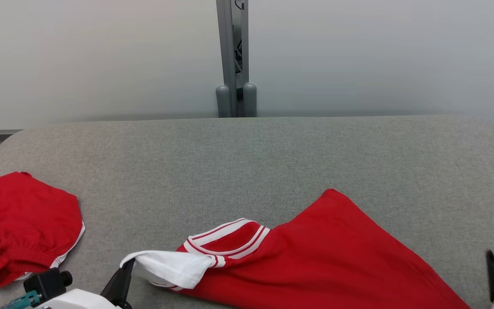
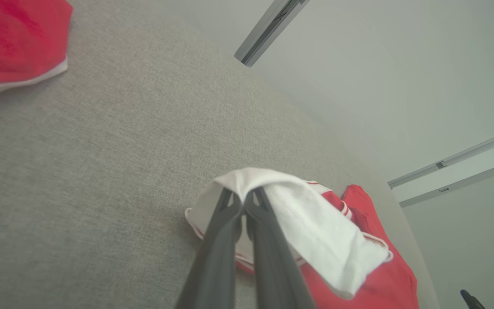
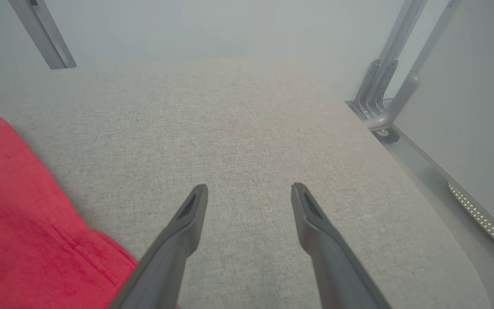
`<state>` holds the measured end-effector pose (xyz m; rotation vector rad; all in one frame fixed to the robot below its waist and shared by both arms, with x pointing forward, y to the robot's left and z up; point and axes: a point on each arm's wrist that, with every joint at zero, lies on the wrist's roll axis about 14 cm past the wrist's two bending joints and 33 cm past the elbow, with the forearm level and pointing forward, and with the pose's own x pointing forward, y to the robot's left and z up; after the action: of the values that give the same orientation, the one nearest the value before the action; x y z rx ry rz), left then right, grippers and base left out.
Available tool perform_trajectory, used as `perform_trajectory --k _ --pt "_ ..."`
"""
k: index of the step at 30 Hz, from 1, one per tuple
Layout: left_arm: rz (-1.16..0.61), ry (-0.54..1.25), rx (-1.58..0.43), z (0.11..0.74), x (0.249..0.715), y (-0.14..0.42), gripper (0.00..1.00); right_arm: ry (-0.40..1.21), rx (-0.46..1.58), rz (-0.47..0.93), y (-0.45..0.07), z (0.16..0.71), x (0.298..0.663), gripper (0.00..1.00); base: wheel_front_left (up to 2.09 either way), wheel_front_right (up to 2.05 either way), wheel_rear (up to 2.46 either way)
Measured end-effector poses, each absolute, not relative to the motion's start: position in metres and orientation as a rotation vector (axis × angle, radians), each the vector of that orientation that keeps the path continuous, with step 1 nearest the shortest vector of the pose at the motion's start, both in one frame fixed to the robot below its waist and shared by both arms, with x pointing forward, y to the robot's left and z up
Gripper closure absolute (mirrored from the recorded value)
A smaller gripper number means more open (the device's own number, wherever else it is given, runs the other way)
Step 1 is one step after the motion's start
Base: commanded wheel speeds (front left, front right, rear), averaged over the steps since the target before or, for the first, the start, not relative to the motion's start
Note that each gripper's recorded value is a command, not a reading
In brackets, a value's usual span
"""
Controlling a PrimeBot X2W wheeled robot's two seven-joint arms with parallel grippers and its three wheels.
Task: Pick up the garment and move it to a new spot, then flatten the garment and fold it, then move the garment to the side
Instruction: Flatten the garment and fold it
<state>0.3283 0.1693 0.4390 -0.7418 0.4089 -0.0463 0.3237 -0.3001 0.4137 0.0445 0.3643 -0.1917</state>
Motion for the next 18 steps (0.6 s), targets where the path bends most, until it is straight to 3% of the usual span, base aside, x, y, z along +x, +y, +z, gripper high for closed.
perform_trajectory --k 3,4,6,8,18 --pt "-0.036 0.387 -0.737 0.440 0.326 0.168 1.00 0.305 0.048 -0.083 -0.260 0.436 0.360 0.00 0.00 0.00 0.00" --pt "-0.036 0.381 -0.725 0.439 0.323 0.165 1.00 0.296 0.035 0.055 -0.211 0.449 0.389 0.00 0.00 0.00 0.00" --pt "-0.039 0.380 -0.720 0.437 0.321 0.162 1.00 0.303 0.035 0.144 -0.177 0.456 0.407 0.00 0.00 0.00 0.00" --pt "-0.024 0.381 -0.713 0.433 0.320 0.163 1.00 0.444 -0.040 0.310 -0.121 0.443 0.434 0.00 0.00 0.00 0.00" --pt "0.022 0.393 -0.724 0.423 0.326 0.172 1.00 0.632 -0.224 0.435 -0.080 0.403 0.468 0.00 0.00 0.00 0.00"
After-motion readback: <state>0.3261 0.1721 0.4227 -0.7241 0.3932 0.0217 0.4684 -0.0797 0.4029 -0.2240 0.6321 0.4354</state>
